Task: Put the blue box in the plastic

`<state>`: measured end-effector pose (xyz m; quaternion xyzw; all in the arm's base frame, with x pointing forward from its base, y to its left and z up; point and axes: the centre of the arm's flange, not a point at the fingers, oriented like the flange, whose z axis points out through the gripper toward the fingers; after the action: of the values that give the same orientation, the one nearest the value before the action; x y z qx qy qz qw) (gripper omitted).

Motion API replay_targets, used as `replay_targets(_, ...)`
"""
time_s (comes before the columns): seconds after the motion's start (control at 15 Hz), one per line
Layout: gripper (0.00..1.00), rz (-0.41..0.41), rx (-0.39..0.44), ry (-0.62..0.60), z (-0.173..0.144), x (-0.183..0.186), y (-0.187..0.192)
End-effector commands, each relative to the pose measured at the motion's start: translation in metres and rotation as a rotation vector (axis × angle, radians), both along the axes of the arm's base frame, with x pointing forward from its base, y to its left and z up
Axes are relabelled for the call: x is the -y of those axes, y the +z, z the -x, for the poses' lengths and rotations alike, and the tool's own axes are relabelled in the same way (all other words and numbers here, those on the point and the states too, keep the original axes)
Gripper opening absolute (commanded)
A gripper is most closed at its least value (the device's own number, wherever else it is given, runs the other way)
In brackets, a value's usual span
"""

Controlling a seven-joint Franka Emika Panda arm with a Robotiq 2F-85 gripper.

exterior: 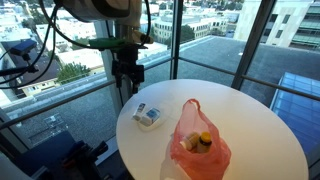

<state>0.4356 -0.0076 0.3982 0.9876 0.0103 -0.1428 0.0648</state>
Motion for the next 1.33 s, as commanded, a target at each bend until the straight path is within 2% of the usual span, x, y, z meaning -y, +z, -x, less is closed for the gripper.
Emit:
replay_targets(0.0, 1.0, 0.027, -0.008, -0.063, -0.04, 0.001, -0.017)
replay_targets(0.4, 1.0, 0.045, -0.015, -0.128, -0.07, 0.007, -0.053)
replay_targets(1.0, 1.0, 0.01, 0.186, -0.197, -0.087, 0.021, -0.081)
replay_targets(1.13, 1.0, 0.009, 0.196, -0.213, -0.087, 0.02, -0.079)
replay_targets(1.2, 1.0, -0.018, 0.171, -0.193, -0.081, 0.017, -0.066)
replay_targets(1.27, 1.0, 0.005, 0.174, -0.187, -0.089, 0.02, -0.08)
